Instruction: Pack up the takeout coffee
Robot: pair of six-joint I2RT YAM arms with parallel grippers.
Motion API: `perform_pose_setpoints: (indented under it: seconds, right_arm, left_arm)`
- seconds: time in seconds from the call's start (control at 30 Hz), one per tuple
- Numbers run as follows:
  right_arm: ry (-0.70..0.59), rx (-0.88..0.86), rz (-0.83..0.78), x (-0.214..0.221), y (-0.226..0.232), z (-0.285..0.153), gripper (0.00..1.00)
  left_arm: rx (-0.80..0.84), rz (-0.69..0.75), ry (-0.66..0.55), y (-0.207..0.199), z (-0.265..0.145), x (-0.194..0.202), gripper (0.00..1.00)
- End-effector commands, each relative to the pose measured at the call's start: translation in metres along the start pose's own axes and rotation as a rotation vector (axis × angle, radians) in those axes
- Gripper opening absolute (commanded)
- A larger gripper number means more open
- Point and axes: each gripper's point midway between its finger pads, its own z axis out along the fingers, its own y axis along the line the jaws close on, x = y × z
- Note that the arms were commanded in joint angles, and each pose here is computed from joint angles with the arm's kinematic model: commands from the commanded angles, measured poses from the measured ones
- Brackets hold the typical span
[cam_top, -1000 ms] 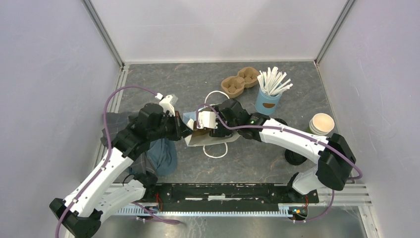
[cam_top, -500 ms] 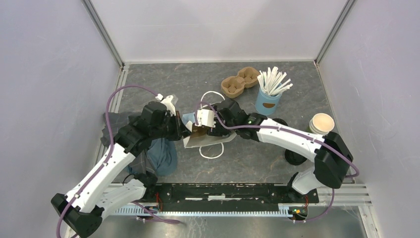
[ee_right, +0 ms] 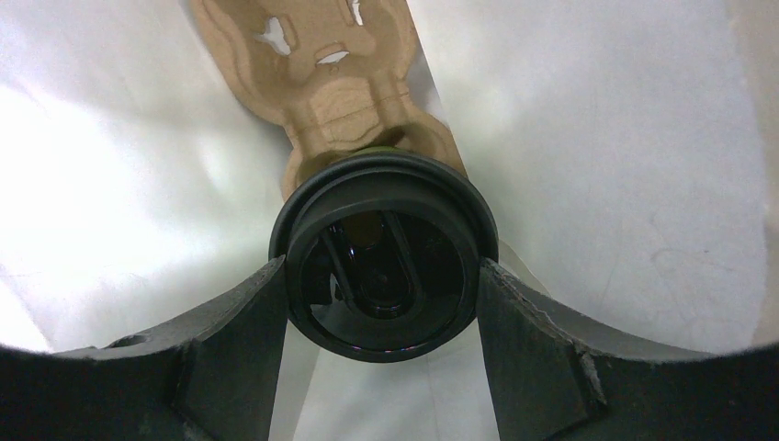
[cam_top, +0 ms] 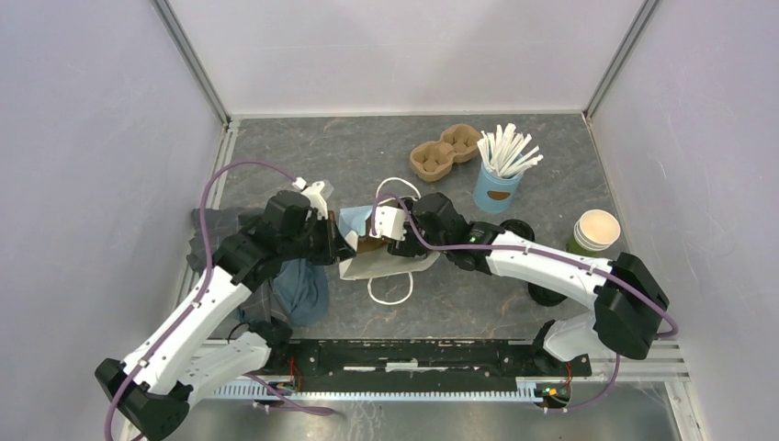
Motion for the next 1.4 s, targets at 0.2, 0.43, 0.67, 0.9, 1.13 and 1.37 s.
perform_pose_setpoints:
  seconds: [0.2,0.43,0.67,0.9,1.13,1.37]
  right_arm:
    - [0.123,-0.087,-0.033,0.001,0.009,0.012,0.47]
    - [0.182,-0.212,0.074,-0.020,0.024,0.001,0.47]
    - [0.270,-0.291,0.150,-0.010,0.047,0.006,0.49]
    - [0.413,-0.405,0.191,0.019,0.075,0.029,0.49]
    - [0.576,-0.412,0.231,0.064,0.087,0.033,0.50]
    - [0.627,-0.391,0.200,0.079,0.083,0.038,0.50]
  left_arm:
    - [-0.002,0.092,0.060,-0.013,-0.014,-0.014,0.02]
    - [-0.014,0.042,0.062,-0.026,-0.024,-0.054,0.02]
    - [-0.064,-0.204,0.166,0.007,-0.028,-0.063,0.02]
    - [-0.189,-0.243,0.174,0.038,-0.022,-0.067,0.02]
    - [-0.248,-0.209,0.086,0.045,-0.024,-0.094,0.02]
    - [-0.256,-0.194,0.092,0.049,-0.020,-0.093,0.02]
